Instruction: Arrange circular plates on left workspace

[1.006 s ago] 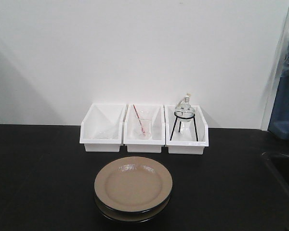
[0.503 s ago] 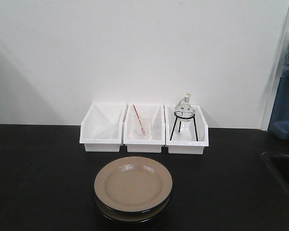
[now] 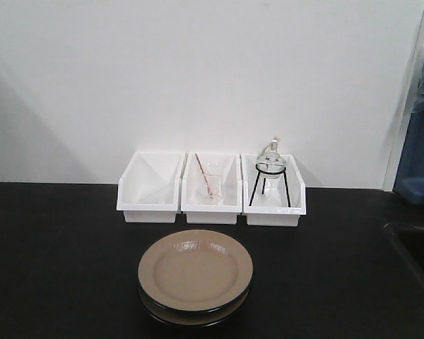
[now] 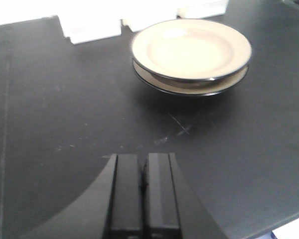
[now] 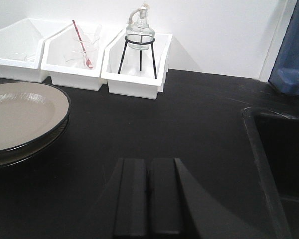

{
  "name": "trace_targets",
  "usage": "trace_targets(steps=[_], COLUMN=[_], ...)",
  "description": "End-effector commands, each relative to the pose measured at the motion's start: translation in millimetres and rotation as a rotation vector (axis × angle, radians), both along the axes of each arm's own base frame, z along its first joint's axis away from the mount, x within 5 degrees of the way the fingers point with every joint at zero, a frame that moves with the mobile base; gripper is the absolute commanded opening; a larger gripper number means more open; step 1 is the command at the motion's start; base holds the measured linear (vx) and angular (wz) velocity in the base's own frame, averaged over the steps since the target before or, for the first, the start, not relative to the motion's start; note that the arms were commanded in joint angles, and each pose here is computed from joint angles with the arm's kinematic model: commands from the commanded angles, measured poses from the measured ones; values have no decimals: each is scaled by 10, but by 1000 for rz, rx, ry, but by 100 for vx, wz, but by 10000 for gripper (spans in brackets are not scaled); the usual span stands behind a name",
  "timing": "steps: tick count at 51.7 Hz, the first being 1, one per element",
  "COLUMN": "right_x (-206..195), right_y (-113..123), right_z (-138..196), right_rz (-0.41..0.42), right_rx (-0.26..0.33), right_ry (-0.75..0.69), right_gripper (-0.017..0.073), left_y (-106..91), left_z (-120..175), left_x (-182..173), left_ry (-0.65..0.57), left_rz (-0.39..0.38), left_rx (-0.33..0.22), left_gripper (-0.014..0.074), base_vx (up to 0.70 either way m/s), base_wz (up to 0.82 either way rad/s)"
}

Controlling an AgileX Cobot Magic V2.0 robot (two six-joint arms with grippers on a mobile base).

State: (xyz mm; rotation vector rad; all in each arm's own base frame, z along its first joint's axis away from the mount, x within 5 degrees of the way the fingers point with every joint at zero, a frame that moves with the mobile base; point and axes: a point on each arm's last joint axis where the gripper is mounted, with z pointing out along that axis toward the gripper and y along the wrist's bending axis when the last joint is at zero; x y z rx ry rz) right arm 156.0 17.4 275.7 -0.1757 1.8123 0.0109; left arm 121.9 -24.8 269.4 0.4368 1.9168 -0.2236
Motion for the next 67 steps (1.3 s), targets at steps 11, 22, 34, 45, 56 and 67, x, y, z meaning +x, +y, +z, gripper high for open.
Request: trace_targets(steps=[11,22,34,45,56,67], right_x=[18,18,18,18,16,13], right_y=[-33,-33,-33,-33,-28,-20], right_z=[163,163,163,163,155,139], right_rz=[-33,-33,-33,-33,-28,-19], right_rx=[-2,-2,-2,-2,-2,-2], right_ry=[-94,-94,-94,-94,-86,-68], right_gripper=[-2,-2,-2,-2,-2,-2], left_y=[101,170,149,177,177,177], left_z=[417,537,-23,-559,-697,-708], left_x=[-92,-299,-544,-684,-664,-662], left_ry=[-103,-290,-402,-510,-455,-443], left_rz=[183,296,240,251,261,262], left_rx=[-10,-24,-54,-88,-114,-112], left_gripper=[2,2,2,2,2,2], base_vx=[0,0,0,0,0,0], base_wz=[0,0,0,0,0,0])
